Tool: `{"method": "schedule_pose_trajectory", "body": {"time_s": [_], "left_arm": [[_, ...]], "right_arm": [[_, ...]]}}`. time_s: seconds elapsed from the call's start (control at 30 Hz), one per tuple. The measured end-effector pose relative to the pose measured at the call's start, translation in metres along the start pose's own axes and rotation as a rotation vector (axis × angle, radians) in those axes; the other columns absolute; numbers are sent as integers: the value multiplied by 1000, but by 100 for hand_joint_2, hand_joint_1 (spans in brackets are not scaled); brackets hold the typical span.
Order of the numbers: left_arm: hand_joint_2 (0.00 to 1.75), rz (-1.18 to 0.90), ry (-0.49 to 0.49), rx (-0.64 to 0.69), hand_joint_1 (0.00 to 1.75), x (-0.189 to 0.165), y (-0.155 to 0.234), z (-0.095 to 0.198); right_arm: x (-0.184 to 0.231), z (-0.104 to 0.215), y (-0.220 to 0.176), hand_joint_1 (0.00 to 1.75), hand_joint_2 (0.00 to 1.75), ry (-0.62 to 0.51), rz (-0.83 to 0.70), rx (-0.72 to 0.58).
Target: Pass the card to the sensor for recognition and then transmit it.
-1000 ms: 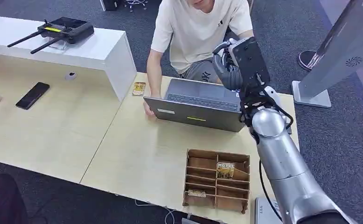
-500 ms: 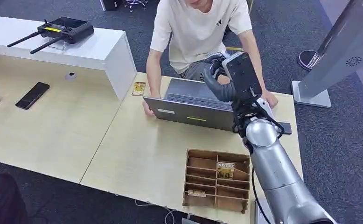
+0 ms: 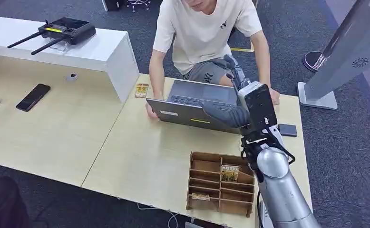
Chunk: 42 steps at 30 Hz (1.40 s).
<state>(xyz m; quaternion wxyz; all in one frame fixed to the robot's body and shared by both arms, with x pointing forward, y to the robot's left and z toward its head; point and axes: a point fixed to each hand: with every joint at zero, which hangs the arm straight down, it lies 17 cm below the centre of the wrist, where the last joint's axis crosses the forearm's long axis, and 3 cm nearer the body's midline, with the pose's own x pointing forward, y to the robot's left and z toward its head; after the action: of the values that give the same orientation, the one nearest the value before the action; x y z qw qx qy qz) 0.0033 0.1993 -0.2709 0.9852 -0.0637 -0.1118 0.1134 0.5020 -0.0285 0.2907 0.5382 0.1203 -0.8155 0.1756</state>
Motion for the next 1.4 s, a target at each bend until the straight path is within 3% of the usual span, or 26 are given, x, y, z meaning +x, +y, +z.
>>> {"method": "schedule_pose_trajectory", "body": {"time_s": [0.33,0.5,0.53,0.57,0.6,0.63,0.7,0.73,0.83,0.97,1.1,1.13,1.17,1.23,1.3,1.33,1.4], "left_arm": [[0,85,-15,-6,0,3,-4,1],[0,117,-13,-1,0,2,-4,1],[0,122,-13,0,0,2,-4,1],[0,126,-13,1,0,2,-3,1],[0,130,-13,3,0,3,-3,1],[0,136,-13,4,0,3,-3,1],[0,144,-10,7,0,2,-3,1],[0,147,-6,8,0,2,-3,1],[0,150,-3,9,0,1,-2,0],[0,154,-2,11,0,1,-2,0],[0,154,-2,10,0,1,-2,0],[0,152,-2,10,0,1,-2,0],[0,151,-2,10,0,1,-2,1],[0,149,-1,8,0,1,-2,1],[0,146,-1,6,0,1,-2,1],[0,144,-1,5,0,1,-3,1],[0,137,-1,0,0,1,-3,1]], "right_arm": [[2,60,3,0,175,-27,-56,16],[-7,93,14,14,175,-6,-23,67],[-9,96,15,23,175,0,-18,72],[-10,99,15,44,175,4,-14,74],[-11,102,15,44,175,9,-7,76],[-14,106,15,58,175,16,-4,77],[-21,116,19,124,175,38,2,86],[-24,120,20,143,175,49,4,89],[-29,129,24,159,175,64,12,101],[-36,140,30,159,175,83,31,120],[-41,150,39,143,175,81,131,157],[-43,154,43,115,175,79,172,169],[-45,158,46,45,175,81,202,177],[-47,167,56,47,175,78,262,196],[-47,174,66,79,175,62,322,220],[-47,177,70,86,175,51,350,230],[-45,182,76,84,175,22,413,246]]}}
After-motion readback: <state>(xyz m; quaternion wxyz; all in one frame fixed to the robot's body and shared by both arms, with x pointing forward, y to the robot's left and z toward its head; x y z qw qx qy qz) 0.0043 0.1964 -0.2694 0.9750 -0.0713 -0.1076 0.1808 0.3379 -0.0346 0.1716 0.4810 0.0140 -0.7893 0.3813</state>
